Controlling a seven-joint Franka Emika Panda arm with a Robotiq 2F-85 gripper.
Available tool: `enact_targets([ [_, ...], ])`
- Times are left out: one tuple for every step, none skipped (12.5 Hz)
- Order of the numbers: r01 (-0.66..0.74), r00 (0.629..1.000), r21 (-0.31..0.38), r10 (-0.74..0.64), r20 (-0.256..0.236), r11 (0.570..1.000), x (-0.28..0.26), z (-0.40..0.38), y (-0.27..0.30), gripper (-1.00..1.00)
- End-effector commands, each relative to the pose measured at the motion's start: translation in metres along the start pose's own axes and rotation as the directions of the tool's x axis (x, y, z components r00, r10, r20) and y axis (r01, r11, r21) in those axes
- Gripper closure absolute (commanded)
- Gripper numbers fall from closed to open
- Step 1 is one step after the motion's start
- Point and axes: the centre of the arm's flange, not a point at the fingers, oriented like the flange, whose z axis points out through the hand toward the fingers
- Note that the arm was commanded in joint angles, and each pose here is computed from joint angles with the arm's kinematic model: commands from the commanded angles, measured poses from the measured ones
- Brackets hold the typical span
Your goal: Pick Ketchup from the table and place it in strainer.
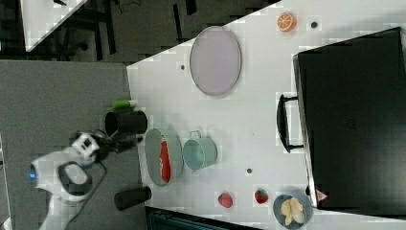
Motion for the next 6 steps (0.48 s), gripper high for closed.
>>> enact_targets([
  [-0.281,0.957,-0.061,0.275,-0.091,0.958,0.093,-0.066,0.088,-1.00],
  [-0.333,0.941,-0.098,0.323,-0.100,0.938,0.111,-0.088,0.116,-1.00],
  [-0.375,0.926,-0.138,0.364,-0.098,0.917,0.125,-0.109,0.142,-1.00],
  [-0.407,0.913,-0.179,0.398,-0.085,0.896,0.135,-0.129,0.167,-1.00],
  [-0.434,0.901,-0.209,0.429,-0.070,0.876,0.144,-0.149,0.189,-1.00],
  [-0.450,0.891,-0.229,0.451,-0.053,0.863,0.150,-0.167,0.209,-1.00],
])
